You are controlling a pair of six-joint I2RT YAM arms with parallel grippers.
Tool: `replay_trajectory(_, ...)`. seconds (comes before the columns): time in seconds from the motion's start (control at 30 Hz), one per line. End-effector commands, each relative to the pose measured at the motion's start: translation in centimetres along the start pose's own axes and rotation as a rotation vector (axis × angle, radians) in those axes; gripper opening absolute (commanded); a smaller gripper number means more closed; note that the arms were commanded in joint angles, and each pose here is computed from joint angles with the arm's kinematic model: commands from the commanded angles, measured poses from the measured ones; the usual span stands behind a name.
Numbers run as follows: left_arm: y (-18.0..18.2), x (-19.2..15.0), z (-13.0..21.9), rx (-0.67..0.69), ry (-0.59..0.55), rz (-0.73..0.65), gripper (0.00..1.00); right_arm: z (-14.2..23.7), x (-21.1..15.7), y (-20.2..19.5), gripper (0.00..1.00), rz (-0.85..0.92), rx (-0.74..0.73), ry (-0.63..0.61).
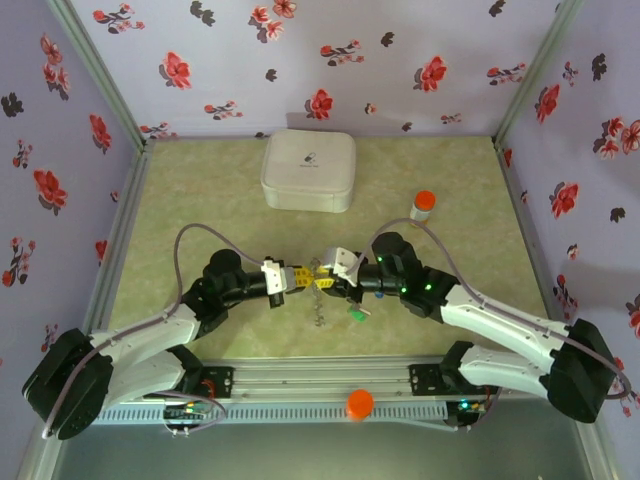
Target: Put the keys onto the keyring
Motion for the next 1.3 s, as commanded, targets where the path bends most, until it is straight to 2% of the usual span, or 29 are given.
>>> replay_trajectory(0.0,0.6,1.8,-0.2,0.001,-0.072,-0.037,0.00,-0.1,1.2,0.2,0.22,0.039,0.021,-0.021)
replay_trajectory(0.37,0.4,1.6,-0.3,-0.011,-0.060,-0.028,0.00,-0.1,1.3,0.5,0.11,0.050,0.041,-0.014)
replay_trajectory(0.5,0.5,1.7,-0.3,-0.008,-0.062,-0.028,0.00,-0.2,1.1,0.7,0.00,0.041,0.065,-0.004)
replay_trajectory(0.8,0.7,1.9,0.1,0.043,-0.081,-0.012,0.09,-0.2,0.5,0.7,0.00,0.025,0.070,0.021)
replay_trajectory(0.9,0.8,2.0,0.2,0.048,-0.090,-0.003,0.08,-0.4,0.4,0.8,0.00,0.014,0.075,0.028)
replay_trajectory(1.0,0.8,2.1,0.1,0.047,-0.093,0.002,0.01,-0.5,0.3,0.8,0.00,0.005,0.081,0.032)
replay_trajectory(1.1,0.8,2.2,0.2,0.049,-0.098,0.002,0.00,-0.5,0.3,0.7,0.00,0.002,0.073,0.034)
replay_trajectory(1.13,0.8,2.2,0.2,0.051,-0.100,0.003,0.00,-0.4,0.4,0.5,0.06,0.002,0.048,0.032)
replay_trajectory(1.23,1.1,2.0,0.3,0.076,-0.075,0.028,0.00,0.5,0.5,-0.1,0.37,0.012,-0.042,0.004)
replay_trajectory(1.27,1.2,1.9,0.4,0.092,-0.061,0.038,0.00,0.9,0.4,-0.1,0.40,0.016,-0.065,-0.004)
Point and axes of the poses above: each hand's point on the last joint's axis, 136 mm out from that joint toward the fingers, its own z axis back along the fingers, its own y axis along the line the jaws close on, x = y × z, the point moved 6 cm from there along z, back along the fingers, and after that the axes turned 8 degrees about -z, right-handed, at the moved point
